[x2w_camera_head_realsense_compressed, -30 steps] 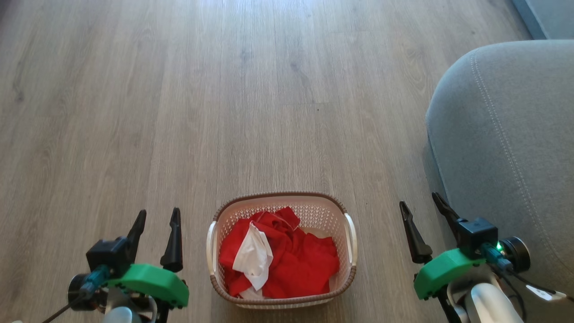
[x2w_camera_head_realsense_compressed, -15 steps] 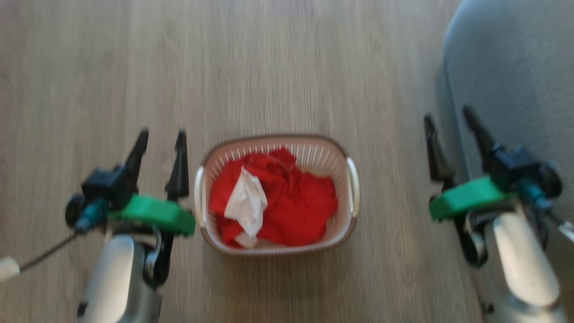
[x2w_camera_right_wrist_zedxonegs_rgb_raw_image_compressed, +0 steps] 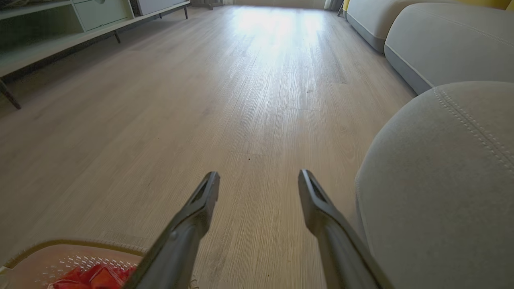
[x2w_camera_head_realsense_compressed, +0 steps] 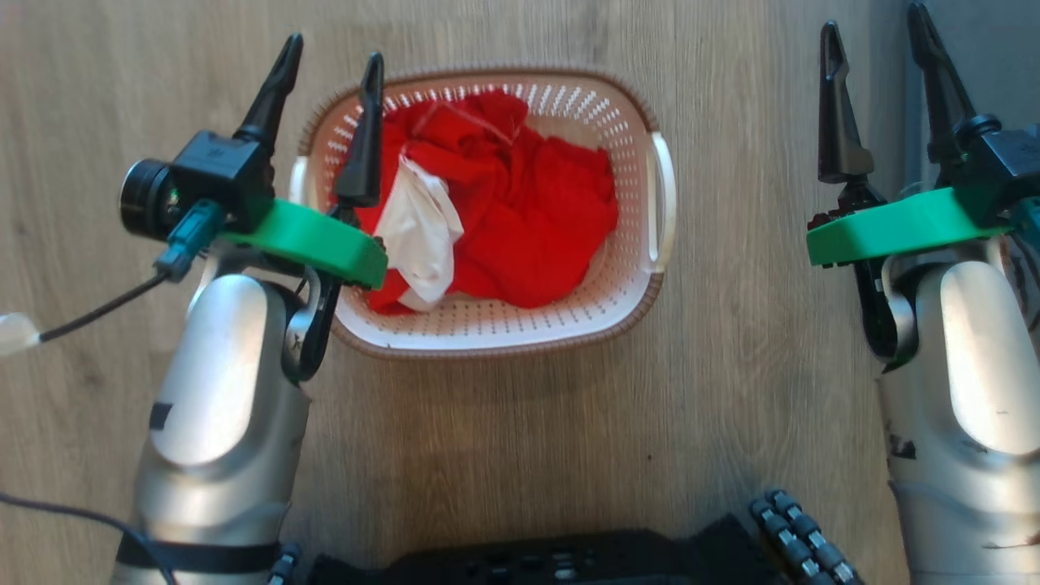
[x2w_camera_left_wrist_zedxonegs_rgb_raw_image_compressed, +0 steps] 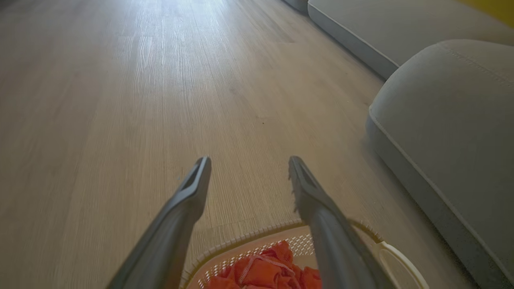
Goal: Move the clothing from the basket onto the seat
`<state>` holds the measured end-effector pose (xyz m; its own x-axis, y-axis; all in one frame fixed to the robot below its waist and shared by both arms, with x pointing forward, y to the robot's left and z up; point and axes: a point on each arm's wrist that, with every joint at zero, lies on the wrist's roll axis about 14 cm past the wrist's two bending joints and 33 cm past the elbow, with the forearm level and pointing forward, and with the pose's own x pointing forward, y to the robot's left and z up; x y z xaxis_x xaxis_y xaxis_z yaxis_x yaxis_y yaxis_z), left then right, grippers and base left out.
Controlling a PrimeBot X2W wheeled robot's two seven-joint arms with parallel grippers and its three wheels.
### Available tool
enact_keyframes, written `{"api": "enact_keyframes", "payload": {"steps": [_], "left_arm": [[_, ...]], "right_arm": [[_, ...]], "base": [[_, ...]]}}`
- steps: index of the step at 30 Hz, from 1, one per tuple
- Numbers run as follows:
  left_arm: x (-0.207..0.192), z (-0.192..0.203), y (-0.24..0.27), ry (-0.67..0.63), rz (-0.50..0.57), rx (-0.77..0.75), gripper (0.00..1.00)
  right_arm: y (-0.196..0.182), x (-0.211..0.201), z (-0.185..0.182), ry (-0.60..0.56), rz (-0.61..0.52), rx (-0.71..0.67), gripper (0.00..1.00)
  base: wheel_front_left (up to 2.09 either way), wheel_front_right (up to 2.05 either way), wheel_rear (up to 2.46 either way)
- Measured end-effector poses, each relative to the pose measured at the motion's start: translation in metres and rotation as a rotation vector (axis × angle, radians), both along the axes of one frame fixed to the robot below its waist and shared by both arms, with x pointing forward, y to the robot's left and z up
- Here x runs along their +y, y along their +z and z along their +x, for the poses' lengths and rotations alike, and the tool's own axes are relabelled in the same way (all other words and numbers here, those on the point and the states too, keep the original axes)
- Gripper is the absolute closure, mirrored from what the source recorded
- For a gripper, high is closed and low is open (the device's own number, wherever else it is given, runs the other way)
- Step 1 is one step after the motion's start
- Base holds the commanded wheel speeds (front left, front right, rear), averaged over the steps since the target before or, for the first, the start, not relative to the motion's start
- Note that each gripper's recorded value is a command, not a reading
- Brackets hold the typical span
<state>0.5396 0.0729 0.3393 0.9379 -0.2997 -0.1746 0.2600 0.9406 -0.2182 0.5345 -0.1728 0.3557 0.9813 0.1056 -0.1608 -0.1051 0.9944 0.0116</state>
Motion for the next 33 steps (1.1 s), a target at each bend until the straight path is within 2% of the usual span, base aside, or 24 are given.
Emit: {"api": "enact_keyframes", "payload": {"steps": [5,10,18,23,33], "left_arm": [[-0.029,-0.012,-0.045,-0.102,0.021,0.108,0.0],[-0.057,-0.029,-0.092,-0.258,0.123,0.247,0.0],[-0.071,-0.026,-0.139,-0.357,0.269,0.419,0.0],[-0.064,-0.054,-0.185,-0.4,0.397,0.608,0.0],[-0.058,-0.042,-0.19,-0.398,0.448,0.607,0.0]], "right_arm": [[-0.014,-0.009,-0.001,-0.016,-0.017,0.027,0.0],[-0.019,-0.014,-0.005,-0.019,-0.029,0.044,0.0],[-0.028,-0.021,-0.009,-0.031,-0.028,0.068,0.0],[-0.032,-0.034,-0.013,-0.065,-0.019,0.083,0.0],[-0.034,-0.035,-0.015,-0.07,-0.01,0.09,0.0]], "base": [[0.0,0.0,0.0],[0.0,0.0,0.0],[0.0,0.0,0.0],[0.0,0.0,0.0],[0.0,0.0,0.0]]}}
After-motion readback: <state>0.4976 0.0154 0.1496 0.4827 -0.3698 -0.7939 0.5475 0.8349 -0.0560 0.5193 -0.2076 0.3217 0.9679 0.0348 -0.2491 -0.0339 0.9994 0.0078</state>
